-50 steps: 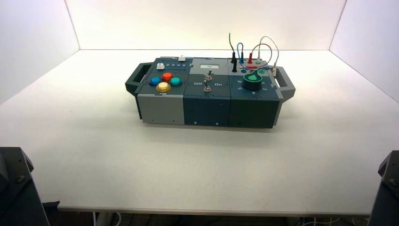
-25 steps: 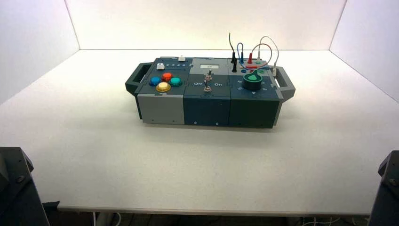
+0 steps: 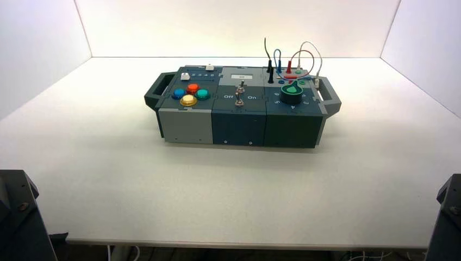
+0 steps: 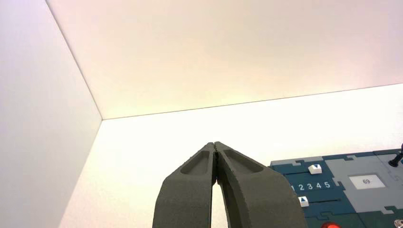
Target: Push the blue button with the right gripper.
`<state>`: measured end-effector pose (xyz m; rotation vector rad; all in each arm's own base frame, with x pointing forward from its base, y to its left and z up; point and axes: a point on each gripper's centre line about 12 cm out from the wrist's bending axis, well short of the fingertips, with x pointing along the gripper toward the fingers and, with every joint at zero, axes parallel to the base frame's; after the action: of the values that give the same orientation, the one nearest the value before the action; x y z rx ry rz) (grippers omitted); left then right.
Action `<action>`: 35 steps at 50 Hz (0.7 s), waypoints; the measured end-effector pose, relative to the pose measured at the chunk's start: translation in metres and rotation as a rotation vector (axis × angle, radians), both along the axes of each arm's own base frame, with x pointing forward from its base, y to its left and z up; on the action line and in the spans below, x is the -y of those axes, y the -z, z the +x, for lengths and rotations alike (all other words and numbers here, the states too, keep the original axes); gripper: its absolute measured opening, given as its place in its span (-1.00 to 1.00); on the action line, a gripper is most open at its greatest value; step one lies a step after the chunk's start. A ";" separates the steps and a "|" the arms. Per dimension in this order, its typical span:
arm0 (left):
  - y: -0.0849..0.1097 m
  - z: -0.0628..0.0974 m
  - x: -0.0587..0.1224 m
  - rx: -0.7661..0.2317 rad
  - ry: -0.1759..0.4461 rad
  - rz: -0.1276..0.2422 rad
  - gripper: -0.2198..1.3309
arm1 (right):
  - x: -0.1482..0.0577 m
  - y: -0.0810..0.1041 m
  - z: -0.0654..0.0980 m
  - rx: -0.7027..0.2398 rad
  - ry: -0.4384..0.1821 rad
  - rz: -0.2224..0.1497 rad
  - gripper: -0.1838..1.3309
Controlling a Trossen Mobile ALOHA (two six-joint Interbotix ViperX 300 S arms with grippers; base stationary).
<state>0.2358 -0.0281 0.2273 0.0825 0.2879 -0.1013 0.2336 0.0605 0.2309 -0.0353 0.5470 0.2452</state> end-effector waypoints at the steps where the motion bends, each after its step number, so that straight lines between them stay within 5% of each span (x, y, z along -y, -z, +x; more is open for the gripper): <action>1: 0.000 0.000 0.000 -0.001 0.000 0.000 -0.93 | 0.000 0.000 0.000 0.000 0.000 0.000 0.34; 7: 0.003 0.001 0.000 -0.014 0.000 -0.002 -0.93 | -0.014 -0.004 -0.001 -0.029 -0.057 -0.004 0.29; 13: 0.006 0.002 0.001 -0.047 0.004 -0.004 -0.93 | -0.030 -0.004 -0.001 -0.097 -0.121 -0.023 -0.11; 18: 0.008 0.003 0.002 -0.074 0.007 -0.014 -0.93 | -0.041 -0.005 -0.002 -0.134 -0.164 -0.037 -0.13; 35: 0.007 0.006 0.007 -0.187 0.010 -0.096 -0.93 | -0.088 -0.022 0.001 -0.224 -0.321 -0.073 -0.67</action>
<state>0.2413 -0.0353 0.2199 -0.0207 0.4685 -0.1330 0.2342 0.1483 0.2532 -0.1686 0.7732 0.5468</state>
